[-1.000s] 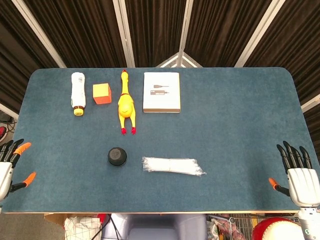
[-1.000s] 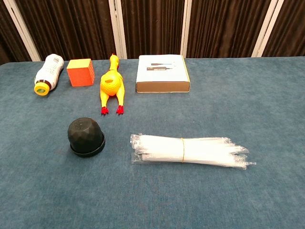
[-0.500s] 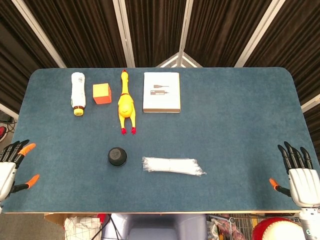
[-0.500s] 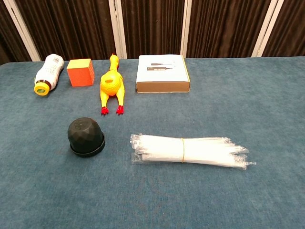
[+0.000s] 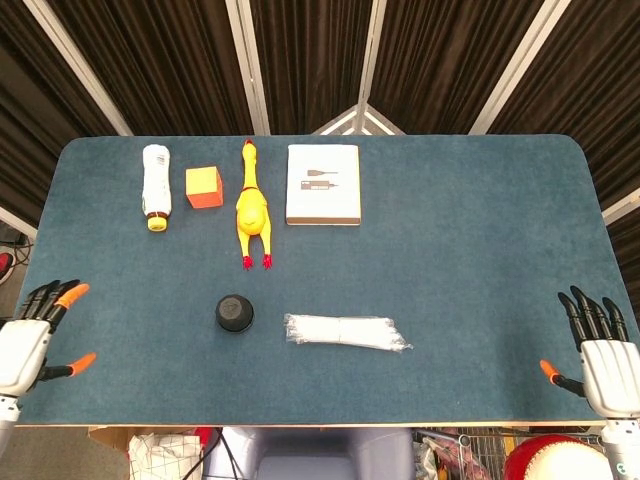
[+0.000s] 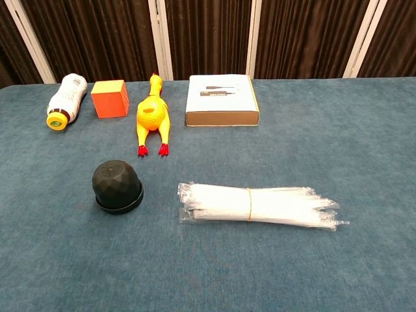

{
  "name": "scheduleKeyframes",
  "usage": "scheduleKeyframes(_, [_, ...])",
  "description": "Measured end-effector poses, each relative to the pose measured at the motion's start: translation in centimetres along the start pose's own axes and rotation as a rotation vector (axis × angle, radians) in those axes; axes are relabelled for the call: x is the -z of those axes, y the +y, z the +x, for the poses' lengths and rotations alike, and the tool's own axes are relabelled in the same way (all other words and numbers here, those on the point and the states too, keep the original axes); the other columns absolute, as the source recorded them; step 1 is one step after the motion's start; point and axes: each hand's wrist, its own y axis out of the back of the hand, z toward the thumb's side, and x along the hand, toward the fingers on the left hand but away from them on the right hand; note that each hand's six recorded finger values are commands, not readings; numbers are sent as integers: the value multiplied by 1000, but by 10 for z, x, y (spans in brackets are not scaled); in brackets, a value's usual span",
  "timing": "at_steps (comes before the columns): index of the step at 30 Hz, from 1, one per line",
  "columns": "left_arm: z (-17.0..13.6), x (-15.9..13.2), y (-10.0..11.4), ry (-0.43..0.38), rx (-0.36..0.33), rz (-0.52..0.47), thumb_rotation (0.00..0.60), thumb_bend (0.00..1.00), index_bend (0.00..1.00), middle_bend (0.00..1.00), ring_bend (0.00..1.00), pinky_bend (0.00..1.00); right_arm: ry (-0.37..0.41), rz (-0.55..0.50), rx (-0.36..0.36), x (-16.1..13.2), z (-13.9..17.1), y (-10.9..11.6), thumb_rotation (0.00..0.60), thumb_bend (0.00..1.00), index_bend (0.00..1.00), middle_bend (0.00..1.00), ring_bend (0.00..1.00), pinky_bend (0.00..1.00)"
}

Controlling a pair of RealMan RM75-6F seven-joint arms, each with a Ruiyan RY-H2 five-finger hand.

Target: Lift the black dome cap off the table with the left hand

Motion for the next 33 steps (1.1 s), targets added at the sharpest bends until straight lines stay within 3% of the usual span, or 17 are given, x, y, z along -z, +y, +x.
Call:
scheduleKeyframes(5, [20, -11, -19, -32, 96, -77, 600, 155, 98, 139, 0, 5, 2, -5, -5, -1, -1, -1, 600, 189, 15, 30, 122, 1])
scheduleKeyframes(14, [56, -51, -47, -94, 190, -253, 600, 147, 92, 167, 0, 0, 5, -6, -39, -1, -1, -11, 600, 189, 15, 30, 122, 0])
scheduleKeyframes(21, [69, -69, -76, -89, 241, -296, 600, 127, 93, 193, 0, 0, 4, -13, -43, 0, -3, -11, 600, 189, 15, 30, 122, 0])
scheduleKeyframes(33, [88, -72, -126, -41, 292, -371, 600, 113, 85, 188, 0, 0, 4, -18, -65, 0, -4, -16, 600, 189, 15, 30, 122, 0])
